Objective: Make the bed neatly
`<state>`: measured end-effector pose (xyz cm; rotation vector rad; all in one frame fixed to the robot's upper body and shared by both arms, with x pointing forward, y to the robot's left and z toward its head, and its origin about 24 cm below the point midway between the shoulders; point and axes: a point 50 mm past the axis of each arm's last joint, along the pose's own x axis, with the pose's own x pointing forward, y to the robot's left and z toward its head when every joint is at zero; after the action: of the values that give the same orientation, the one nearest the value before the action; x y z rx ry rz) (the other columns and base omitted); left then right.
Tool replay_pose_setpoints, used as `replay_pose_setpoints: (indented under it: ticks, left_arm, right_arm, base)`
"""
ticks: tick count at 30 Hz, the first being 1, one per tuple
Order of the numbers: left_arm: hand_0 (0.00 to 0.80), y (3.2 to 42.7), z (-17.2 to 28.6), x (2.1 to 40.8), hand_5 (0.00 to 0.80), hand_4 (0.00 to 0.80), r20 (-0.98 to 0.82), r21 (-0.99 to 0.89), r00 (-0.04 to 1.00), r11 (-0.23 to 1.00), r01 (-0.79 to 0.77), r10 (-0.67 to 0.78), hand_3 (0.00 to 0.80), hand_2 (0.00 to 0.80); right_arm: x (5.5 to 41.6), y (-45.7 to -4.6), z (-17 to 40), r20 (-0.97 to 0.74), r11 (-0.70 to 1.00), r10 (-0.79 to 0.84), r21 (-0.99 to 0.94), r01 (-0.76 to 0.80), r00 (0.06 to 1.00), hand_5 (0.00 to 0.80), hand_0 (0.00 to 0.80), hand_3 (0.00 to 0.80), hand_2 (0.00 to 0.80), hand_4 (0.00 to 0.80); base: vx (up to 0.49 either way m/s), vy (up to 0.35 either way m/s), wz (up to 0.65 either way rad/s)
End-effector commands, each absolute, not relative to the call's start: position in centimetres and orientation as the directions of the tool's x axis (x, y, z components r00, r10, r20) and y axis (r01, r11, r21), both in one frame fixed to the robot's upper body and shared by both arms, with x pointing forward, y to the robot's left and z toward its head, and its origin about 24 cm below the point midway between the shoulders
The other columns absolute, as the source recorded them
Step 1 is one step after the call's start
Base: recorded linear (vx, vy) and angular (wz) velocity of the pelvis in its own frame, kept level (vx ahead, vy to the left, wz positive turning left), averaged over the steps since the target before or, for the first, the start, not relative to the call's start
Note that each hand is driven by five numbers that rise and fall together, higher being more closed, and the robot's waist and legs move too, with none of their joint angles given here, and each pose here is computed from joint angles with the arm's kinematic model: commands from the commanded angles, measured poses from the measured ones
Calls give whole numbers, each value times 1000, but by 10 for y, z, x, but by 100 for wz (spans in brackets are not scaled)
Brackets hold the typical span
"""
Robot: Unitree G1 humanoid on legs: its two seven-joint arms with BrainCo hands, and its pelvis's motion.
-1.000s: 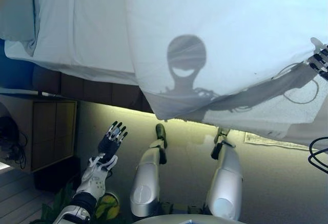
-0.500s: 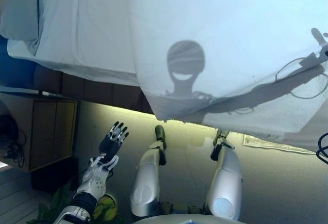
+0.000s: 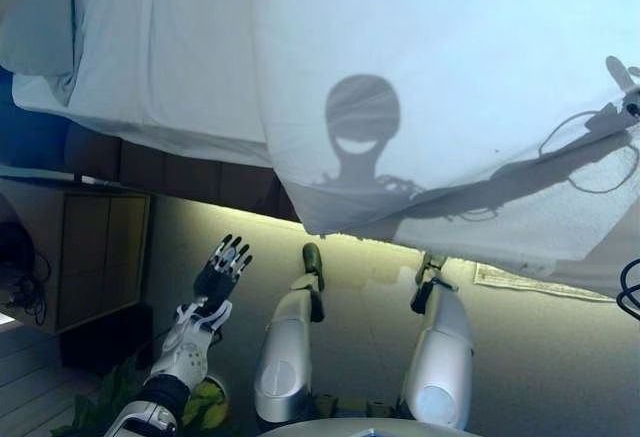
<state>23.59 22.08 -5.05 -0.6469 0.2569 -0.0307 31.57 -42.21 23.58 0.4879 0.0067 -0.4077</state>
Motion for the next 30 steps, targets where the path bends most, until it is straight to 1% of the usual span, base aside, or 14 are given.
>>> replay_pose_setpoints:
  ticks: [1,7,12,24,30]
  left_arm:
    - [0,238,-50,226,0,0,-243,-554,967,830,-70,-80,0,0]
    - [0,236,-46,231,0,0,-234,-544,967,838,-48,-97,0,0]
    - [0,235,-43,236,0,0,-227,-537,968,843,-31,-109,0,0]
    - [0,235,-38,241,0,0,-215,-528,971,849,-24,-106,0,0]
    - [0,236,-39,242,0,0,-214,-525,971,851,-22,-108,0,0]
  right_arm:
    - [320,-414,235,-117,833,-297,453,318,947,0,0,0,0,0]
    - [319,-407,196,-248,820,-215,479,312,945,0,0,0,0,0]
    - [314,-405,167,-328,807,-198,481,344,924,0,0,0,0,0]
    - [318,-401,163,-316,787,-200,512,344,928,0,0,0,0,0]
    - [318,-396,153,-363,768,-186,526,365,913,0,0,0,0,0]
  base:
    - [-12,-37,0]
    - [-5,-27,3]
    - [0,0,0]
    - [-2,-2,1]
    - [0,0,0]
